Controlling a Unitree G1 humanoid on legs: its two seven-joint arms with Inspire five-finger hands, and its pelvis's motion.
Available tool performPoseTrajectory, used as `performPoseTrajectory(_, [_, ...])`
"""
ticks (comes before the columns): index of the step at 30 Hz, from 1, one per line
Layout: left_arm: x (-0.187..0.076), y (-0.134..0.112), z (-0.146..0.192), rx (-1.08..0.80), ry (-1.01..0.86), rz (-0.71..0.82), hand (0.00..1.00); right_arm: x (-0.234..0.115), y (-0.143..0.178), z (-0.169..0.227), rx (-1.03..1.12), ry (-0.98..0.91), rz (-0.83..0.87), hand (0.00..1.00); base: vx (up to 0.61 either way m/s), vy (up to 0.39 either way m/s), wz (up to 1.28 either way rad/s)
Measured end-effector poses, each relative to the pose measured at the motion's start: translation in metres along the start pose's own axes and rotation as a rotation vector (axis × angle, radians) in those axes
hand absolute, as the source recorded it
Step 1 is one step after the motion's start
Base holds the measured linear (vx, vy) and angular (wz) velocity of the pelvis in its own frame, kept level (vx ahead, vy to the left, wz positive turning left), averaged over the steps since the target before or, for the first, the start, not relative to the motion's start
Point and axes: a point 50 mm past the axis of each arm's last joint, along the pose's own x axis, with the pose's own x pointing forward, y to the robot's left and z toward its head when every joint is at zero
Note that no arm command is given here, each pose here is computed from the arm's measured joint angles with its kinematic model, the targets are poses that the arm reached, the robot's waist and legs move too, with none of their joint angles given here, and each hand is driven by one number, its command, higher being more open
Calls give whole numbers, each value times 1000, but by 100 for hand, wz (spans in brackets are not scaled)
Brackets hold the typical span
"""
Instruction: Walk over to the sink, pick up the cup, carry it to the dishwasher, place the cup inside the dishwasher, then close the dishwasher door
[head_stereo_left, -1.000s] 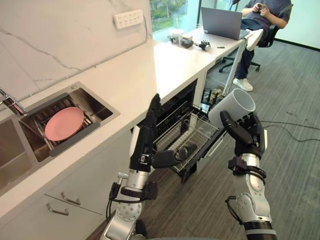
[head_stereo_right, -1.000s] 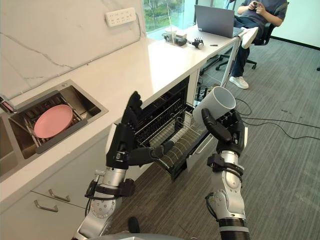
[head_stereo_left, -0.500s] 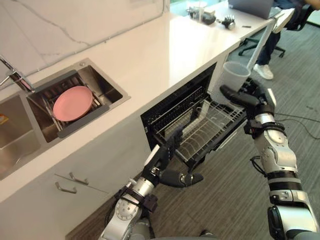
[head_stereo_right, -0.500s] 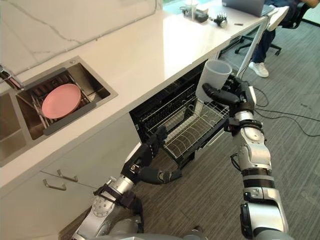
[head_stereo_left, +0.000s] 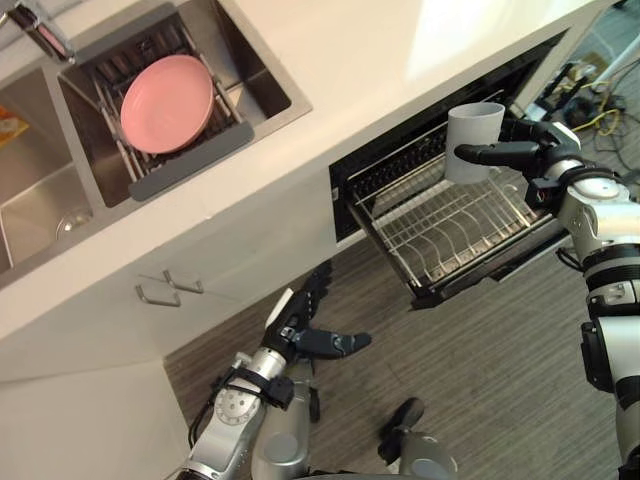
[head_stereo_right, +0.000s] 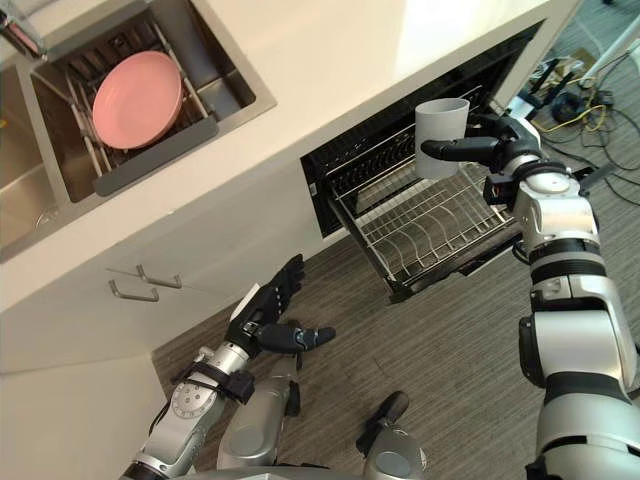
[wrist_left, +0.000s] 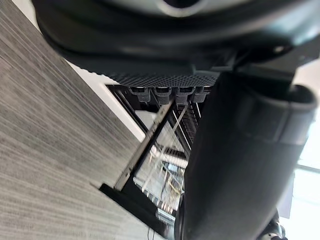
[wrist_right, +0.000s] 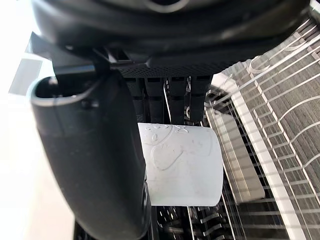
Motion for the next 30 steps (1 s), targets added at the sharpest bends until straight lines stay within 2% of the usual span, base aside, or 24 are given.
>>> performPoseTrajectory(10, [-7,29,-11,-15,46,138,100,3,-13,4,-127,151,36,0,-47,32,9])
performPoseTrajectory(29, [-12,44,-14,-7,50,196,100,3,-12,-1,-207,244,85,0,-39,31,5])
performPoseTrajectory(30, [-12,45,-14,-5,52,197,100,3,-13,-2,-208,247,84,100,-31,24,0])
